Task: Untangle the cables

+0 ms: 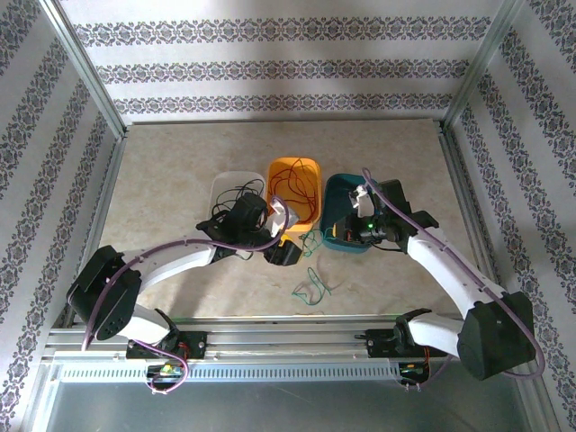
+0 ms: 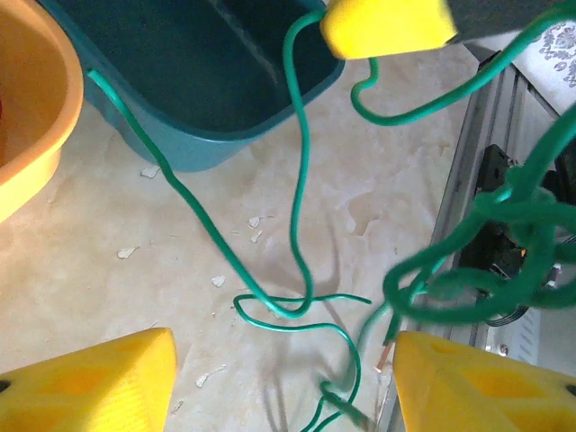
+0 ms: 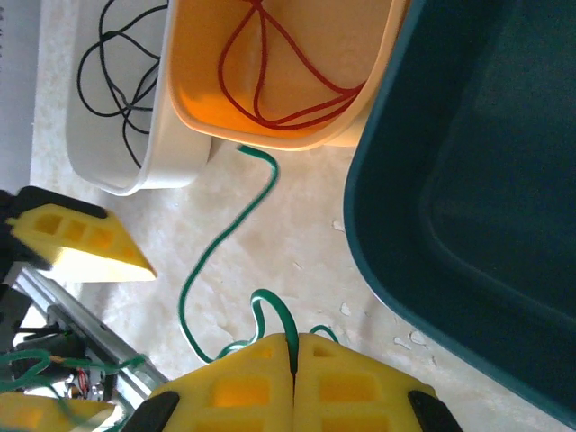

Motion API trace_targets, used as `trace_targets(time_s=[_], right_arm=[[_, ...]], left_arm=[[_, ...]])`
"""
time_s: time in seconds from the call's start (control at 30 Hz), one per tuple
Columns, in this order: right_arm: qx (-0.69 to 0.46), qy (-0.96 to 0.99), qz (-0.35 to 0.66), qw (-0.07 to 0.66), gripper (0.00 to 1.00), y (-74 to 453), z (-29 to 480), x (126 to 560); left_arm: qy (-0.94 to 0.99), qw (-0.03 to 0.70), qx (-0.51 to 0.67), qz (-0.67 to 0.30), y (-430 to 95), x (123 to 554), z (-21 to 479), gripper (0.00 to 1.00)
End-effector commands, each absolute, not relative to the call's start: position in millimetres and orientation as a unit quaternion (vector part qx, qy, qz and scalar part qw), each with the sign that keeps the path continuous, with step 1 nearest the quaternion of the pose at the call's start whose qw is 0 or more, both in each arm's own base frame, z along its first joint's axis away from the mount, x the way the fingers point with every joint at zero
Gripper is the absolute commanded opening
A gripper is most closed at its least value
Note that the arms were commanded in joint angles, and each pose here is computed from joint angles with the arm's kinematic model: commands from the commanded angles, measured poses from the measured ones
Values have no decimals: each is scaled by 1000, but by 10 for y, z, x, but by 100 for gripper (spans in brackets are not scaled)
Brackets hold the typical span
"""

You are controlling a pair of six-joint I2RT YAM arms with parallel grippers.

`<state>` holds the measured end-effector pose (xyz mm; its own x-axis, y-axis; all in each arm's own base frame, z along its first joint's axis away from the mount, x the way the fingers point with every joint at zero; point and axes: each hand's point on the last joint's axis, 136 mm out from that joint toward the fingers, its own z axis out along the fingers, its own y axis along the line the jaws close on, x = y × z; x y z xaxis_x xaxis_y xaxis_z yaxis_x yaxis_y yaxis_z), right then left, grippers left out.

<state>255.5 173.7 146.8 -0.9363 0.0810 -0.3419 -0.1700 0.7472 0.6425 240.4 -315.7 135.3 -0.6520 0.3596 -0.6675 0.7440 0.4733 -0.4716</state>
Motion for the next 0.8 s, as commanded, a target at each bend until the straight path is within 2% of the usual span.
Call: trace_targets(time_s=[0.0,0.57,0.67,0.77], right_arm=[[-20,908,379,178,0,1758,1594,2532],[-20,889,422,179,0,1845,1830,2540],[-20,887,425,178,0,1853,1840,2539],[-17,887,425,179,0,1849,1849,2544]], left_arm=[[823,264,320,-388,-3054,2470,1444,66],[789,274,327,-442,-3175,2509,1754,61],[784,272,330,-449,-3224,2545,1780,53],[781,264,334,-457,-3273,2555,1784,33]])
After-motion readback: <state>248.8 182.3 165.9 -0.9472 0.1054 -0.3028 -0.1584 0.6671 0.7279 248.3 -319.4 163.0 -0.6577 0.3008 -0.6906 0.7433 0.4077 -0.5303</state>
